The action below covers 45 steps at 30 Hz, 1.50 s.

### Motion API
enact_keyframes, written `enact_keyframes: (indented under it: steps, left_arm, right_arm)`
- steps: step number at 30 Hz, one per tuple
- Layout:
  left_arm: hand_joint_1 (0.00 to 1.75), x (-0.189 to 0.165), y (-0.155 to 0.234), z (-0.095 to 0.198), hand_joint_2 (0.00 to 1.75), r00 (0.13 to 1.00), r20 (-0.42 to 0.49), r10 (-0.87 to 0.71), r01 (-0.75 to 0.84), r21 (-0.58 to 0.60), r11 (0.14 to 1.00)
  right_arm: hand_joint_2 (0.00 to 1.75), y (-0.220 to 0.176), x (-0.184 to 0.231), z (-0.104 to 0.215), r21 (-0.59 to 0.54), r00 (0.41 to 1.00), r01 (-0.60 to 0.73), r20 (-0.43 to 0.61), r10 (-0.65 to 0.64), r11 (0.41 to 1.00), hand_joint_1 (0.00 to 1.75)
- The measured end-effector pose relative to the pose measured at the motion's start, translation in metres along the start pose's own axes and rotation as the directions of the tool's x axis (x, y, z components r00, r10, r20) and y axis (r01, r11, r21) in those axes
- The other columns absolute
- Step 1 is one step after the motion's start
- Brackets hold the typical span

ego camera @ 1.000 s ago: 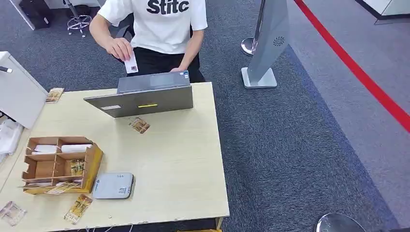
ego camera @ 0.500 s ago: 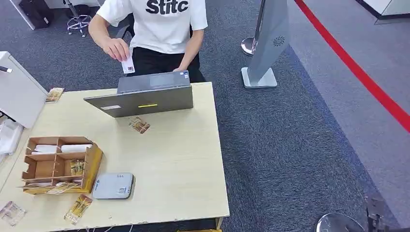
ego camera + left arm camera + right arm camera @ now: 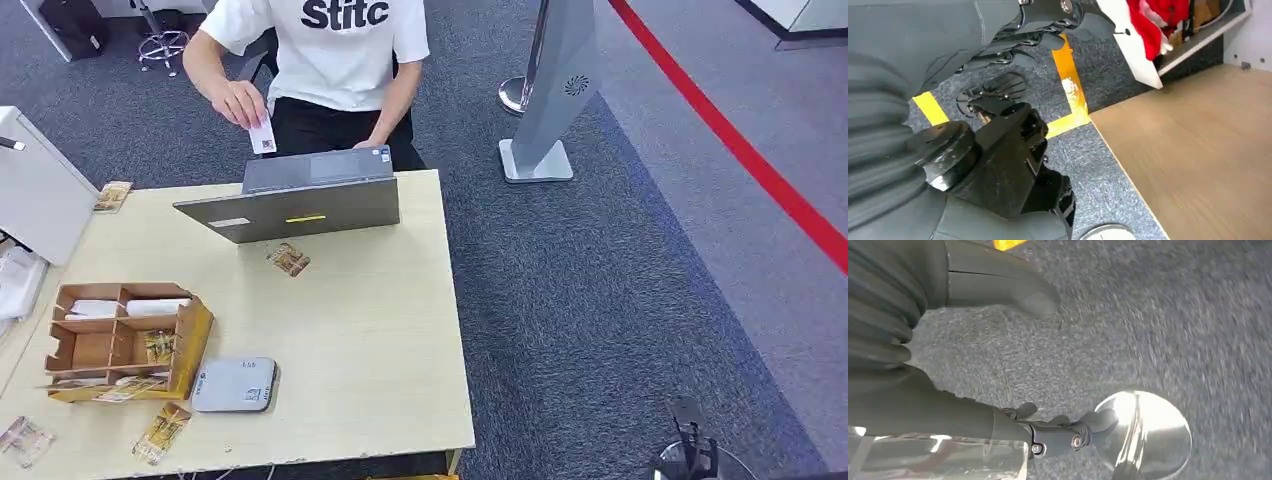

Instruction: Pass the card to the sensor for recognition and then transmit it.

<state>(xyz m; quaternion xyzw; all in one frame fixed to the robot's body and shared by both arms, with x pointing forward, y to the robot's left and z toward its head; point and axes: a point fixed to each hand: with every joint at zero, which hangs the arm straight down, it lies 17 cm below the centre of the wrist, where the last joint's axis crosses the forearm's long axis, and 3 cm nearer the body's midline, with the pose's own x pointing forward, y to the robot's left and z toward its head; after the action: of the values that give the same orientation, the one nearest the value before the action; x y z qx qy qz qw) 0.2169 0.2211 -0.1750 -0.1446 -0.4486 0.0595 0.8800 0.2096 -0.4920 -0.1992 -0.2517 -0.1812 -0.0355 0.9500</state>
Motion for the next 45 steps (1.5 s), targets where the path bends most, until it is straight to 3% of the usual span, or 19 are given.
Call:
enact_keyframes:
  steps: [9,21,29,34,43,45]
  left_arm:
    - [0.0,0.022,-0.017,-0.033,1.75,0.997,0.037,0.06,-0.065,0.134,0.989]
    - [0.0,0.012,-0.01,-0.056,1.75,0.991,-0.11,-0.074,0.103,0.287,0.952]
    - [0.0,0.018,-0.012,-0.072,1.75,0.949,-0.224,-0.222,0.286,0.317,0.904]
    - [0.0,0.019,-0.025,-0.08,1.75,0.903,-0.299,-0.309,0.389,0.262,0.883]
    - [0.0,0.018,-0.026,-0.08,1.75,0.895,-0.295,-0.334,0.409,0.249,0.878]
    - [0.0,0.006,-0.005,-0.067,1.75,0.893,-0.267,-0.363,0.428,0.251,0.868]
  right_arm:
    - [1.75,0.057,-0.021,0.007,0.101,0.993,-0.117,-0.017,0.119,0.988,0.0]
    - [1.75,0.143,-0.032,0.034,0.268,0.972,-0.229,0.015,0.234,0.936,0.0]
    - [1.75,0.192,-0.038,0.057,0.365,0.952,-0.298,0.051,0.3,0.882,0.0]
    - [1.75,0.209,-0.037,0.067,0.4,0.939,-0.337,0.074,0.336,0.852,0.0]
    - [1.75,0.22,-0.036,0.073,0.43,0.937,-0.341,0.078,0.341,0.836,0.0]
    - [1.75,0.217,-0.04,0.072,0.437,0.947,-0.312,0.073,0.313,0.844,0.0]
